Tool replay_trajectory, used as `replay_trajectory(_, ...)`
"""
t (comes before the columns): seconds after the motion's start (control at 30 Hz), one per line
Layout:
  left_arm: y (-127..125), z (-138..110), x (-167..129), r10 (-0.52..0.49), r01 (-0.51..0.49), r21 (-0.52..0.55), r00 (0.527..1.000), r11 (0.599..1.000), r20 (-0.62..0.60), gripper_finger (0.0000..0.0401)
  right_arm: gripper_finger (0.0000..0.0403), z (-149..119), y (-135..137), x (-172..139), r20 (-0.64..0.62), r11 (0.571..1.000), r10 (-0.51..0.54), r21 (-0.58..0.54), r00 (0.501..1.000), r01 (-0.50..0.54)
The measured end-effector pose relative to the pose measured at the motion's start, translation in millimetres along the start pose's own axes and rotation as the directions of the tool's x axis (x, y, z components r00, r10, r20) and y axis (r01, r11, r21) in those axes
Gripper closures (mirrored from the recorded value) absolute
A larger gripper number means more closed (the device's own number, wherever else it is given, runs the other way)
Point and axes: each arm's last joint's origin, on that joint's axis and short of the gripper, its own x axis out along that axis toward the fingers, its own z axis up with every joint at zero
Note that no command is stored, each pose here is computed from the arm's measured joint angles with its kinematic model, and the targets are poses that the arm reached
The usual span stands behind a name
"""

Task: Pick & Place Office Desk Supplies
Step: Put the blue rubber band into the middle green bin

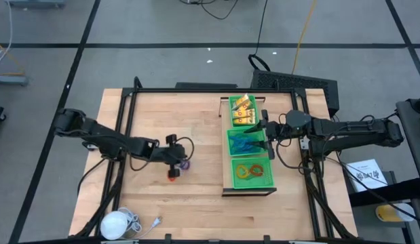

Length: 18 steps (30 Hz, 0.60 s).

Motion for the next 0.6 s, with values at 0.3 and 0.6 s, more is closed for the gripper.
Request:
replay_trajectory(0.3, 4, 49, -30, 0.059, -0.100, 0.194, 0.976, 0.976, 0.208, 0.0395, 0.0216, 1, 0, 0, 0.015, 1.000, -0.002, -0.002, 1.000, 0.002)
replay_trajectory(0.6, 15, 100, -52, 0.101, -0.286, 0.346, 0.879, 0.894, 0.466, 0.0398, 0.0216, 12, -2, 2, 0.127, 1.000, -0.013, -0.018, 0.992, 0.016)
